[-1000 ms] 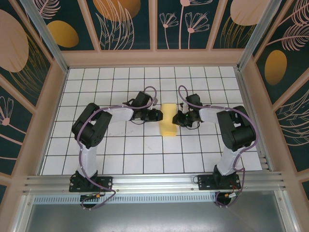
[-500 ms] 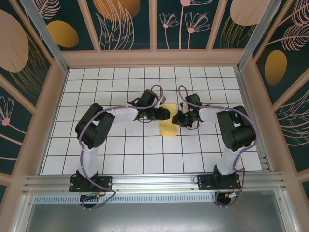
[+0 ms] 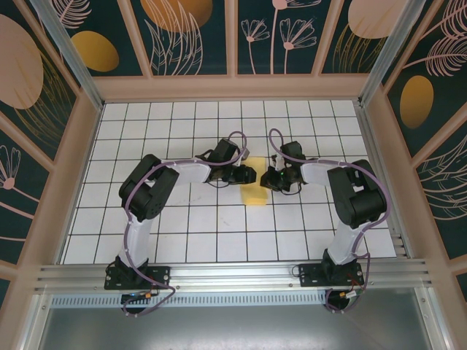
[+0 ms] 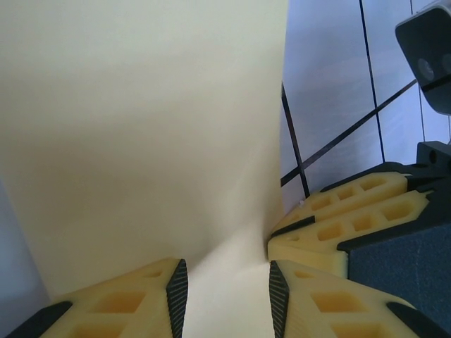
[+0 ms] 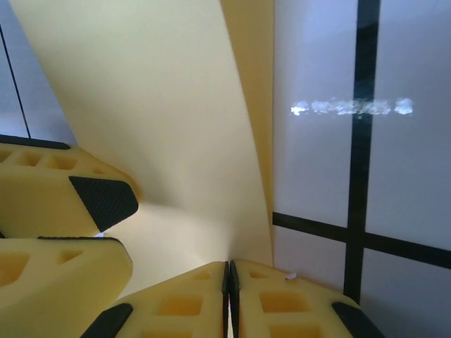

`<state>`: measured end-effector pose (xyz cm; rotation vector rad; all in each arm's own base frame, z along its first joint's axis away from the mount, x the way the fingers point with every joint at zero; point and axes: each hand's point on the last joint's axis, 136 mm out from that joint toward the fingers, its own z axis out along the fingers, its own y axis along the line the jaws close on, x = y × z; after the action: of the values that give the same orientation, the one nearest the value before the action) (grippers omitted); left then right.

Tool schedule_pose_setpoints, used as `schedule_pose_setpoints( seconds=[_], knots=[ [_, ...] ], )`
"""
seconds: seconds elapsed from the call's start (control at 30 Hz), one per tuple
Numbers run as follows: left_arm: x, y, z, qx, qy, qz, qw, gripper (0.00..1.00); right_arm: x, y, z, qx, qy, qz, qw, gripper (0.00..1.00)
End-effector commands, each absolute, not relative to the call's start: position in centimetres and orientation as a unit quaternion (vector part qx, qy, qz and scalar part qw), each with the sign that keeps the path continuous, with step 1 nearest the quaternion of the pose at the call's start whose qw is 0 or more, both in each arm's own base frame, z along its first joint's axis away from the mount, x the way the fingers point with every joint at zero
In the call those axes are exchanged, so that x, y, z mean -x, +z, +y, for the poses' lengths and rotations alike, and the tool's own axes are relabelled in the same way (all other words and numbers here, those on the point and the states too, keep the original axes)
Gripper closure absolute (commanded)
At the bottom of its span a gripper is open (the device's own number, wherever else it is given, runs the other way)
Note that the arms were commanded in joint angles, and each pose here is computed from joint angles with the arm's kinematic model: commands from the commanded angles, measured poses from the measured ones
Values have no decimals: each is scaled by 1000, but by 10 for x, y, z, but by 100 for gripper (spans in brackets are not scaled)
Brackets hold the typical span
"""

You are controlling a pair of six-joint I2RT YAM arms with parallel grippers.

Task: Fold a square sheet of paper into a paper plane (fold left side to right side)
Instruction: Hold the square sheet of paper at the center of the table.

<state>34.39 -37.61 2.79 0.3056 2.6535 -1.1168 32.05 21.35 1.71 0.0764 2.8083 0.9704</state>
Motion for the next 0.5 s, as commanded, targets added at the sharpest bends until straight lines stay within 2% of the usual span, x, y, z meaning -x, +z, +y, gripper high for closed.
schedule_pose_setpoints(
  seconds=[0.0, 0.2, 0.47],
  knots=[
    [-326, 3, -372, -102, -359, 923, 91, 61, -324, 39, 215, -22, 350, 931, 104, 88],
    [-323, -1, -375, -102, -355, 925, 88, 61, -353, 82, 207, -27, 370, 916, 154, 91],
    [-323, -2, -376, -100, -354, 926, 87, 62, -386, 77, 222, -34, 382, 912, 147, 93]
  ],
)
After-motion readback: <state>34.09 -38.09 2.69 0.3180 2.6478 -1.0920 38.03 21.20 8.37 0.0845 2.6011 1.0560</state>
